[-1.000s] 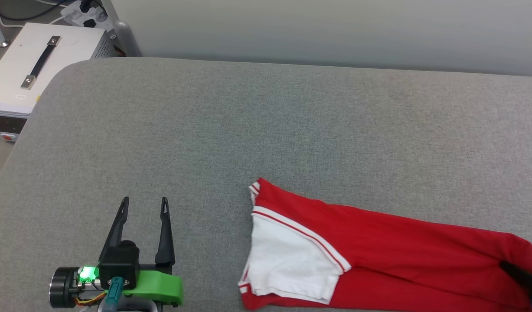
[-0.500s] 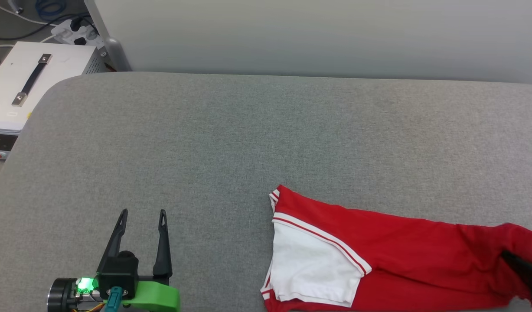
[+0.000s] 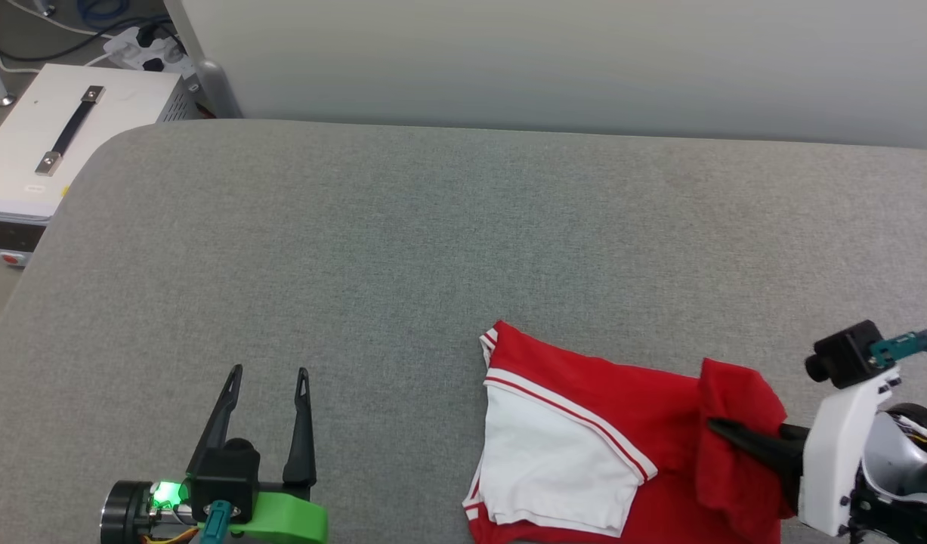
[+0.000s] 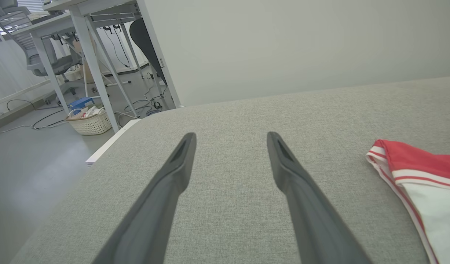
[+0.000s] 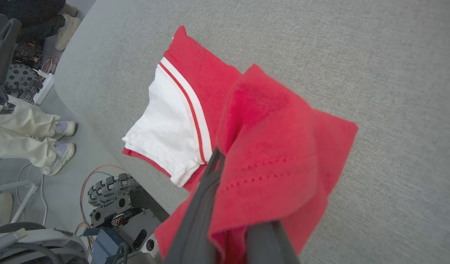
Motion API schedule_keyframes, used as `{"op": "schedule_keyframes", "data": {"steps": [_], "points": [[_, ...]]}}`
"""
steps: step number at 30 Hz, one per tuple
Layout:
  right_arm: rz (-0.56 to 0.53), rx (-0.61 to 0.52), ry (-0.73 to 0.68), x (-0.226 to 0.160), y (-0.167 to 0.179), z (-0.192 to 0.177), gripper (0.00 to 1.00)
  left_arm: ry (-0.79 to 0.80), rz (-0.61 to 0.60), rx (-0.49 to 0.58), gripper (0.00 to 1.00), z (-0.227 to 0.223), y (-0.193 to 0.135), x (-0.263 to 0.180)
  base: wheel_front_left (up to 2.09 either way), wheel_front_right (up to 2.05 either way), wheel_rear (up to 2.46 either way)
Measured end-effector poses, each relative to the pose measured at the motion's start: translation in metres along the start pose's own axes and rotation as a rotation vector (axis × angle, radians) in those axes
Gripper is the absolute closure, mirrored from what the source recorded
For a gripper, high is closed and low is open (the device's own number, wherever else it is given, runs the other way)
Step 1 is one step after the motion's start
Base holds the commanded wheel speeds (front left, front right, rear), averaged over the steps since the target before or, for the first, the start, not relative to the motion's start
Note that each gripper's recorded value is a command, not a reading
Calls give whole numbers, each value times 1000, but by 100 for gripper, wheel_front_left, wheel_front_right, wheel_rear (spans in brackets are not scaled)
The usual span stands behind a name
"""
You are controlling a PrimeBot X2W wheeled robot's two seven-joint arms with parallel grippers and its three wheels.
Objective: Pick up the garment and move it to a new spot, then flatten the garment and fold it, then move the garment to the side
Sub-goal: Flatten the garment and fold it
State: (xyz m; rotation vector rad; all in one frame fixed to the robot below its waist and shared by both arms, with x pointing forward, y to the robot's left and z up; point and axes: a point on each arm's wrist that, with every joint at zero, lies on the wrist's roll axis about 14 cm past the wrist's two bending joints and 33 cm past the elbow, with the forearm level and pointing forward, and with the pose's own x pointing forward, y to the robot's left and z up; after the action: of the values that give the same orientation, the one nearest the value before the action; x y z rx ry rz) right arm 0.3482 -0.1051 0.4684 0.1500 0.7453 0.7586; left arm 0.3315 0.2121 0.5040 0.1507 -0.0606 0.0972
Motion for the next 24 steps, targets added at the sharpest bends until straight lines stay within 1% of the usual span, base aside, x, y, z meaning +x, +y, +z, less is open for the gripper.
{"op": "schedule_keyframes", "data": {"steps": [5, 8, 15, 21, 24], "points": [[90, -58, 43, 30, 29, 6, 100, 12, 7, 4, 0, -3, 1, 0, 0, 0, 0], [122, -79, 62, 47, 39, 11, 100, 15, 7, 6, 0, -4, 1, 2, 0, 0, 0], [152, -88, 139, 85, 44, 9, 100, 22, 15, 3, 0, -6, 0, 9, 0, 0, 0], [139, -112, 245, 107, 38, -14, 100, 38, 33, 7, 0, -10, 1, 10, 0, 0, 0], [143, -110, 264, 113, 39, -22, 100, 47, 38, 9, 0, -13, 2, 9, 0, 0, 0]]}}
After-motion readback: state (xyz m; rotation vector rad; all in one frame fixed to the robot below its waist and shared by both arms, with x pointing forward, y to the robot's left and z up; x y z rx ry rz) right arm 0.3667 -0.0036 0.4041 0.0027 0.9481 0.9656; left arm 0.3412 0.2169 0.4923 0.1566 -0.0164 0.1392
